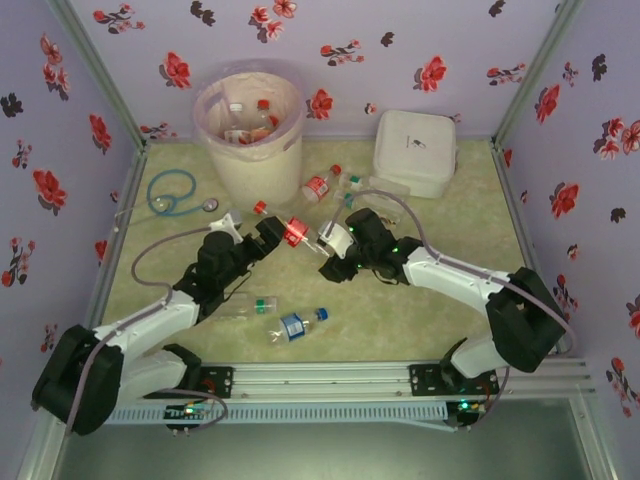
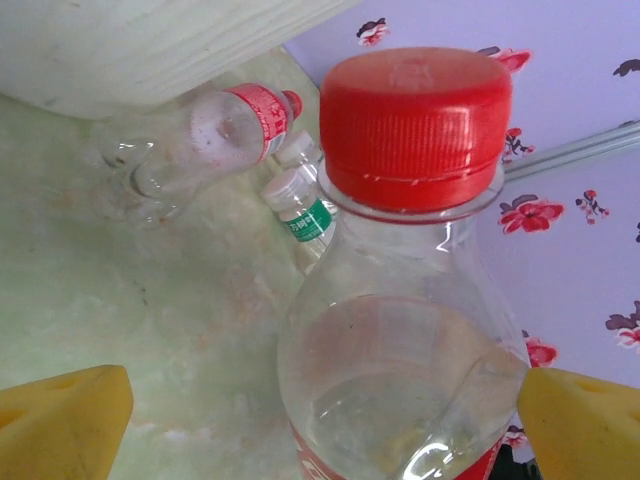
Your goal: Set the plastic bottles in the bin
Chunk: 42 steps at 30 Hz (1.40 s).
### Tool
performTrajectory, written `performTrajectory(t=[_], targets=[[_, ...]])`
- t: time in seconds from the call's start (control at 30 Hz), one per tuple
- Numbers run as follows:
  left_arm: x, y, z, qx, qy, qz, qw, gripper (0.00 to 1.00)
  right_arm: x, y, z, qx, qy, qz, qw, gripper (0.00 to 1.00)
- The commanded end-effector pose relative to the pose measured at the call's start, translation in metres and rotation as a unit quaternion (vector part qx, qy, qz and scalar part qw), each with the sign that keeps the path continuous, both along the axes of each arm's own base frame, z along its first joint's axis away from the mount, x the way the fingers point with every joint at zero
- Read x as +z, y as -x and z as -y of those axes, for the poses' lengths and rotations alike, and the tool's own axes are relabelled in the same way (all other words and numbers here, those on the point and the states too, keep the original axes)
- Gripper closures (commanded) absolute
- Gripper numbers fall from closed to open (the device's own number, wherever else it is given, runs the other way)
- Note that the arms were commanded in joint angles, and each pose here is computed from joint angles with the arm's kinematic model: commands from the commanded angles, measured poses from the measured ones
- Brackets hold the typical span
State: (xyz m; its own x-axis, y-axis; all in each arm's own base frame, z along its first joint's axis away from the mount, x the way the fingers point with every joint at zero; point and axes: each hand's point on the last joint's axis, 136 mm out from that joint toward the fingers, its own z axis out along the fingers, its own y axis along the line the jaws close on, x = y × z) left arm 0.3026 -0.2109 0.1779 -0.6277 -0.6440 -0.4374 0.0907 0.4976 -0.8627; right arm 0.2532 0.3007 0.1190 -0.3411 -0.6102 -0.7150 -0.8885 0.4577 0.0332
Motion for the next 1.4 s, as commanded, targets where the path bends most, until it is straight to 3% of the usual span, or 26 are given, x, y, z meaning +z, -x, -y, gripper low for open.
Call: performTrajectory(t=[0.0,0.13,0.27,0.57,0.73,0.83,0.97,1.1,1.37], targets=[[0.037,-0.009,0.013,-0.006,0.035,0.051,0.998,0.02,0.010,0.008,-0.019,0.026,-0.032,0.002,0.999,0.53],[0.035,-0.012,0.014,-0.005,0.020,0.045,0.999,0.08,0.007,0.013,-0.024,0.035,-0.037,-0.002,0.999,0.53],[0.027,-0.015,0.011,0.006,0.007,0.035,0.999,0.06,0.009,0.019,-0.028,0.046,-0.049,-0.003,0.998,0.52],[0.027,-0.012,0.003,0.019,-0.001,0.029,0.999,0.44,0.003,0.024,-0.028,0.051,-0.042,-0.010,0.998,0.50],[0.033,-0.012,0.001,0.018,-0.021,0.030,0.999,0.58,0.000,0.027,-0.024,0.055,-0.036,-0.009,0.998,0.25],[0.036,-0.011,0.000,0.019,-0.030,0.032,0.999,0.59,0.001,0.029,-0.022,0.059,-0.034,-0.005,0.998,0.01],[0.039,-0.011,-0.005,0.025,-0.038,0.034,0.998,0.62,0.009,0.030,-0.018,0.059,-0.042,0.011,0.997,0.00],[0.064,-0.013,-0.014,0.023,-0.084,0.049,0.995,0.68,0.029,0.027,-0.006,0.035,-0.065,0.054,0.996,0.00],[0.161,-0.021,-0.042,0.038,-0.161,0.122,0.979,0.74,0.073,0.018,0.036,-0.061,-0.112,0.150,0.980,0.00]])
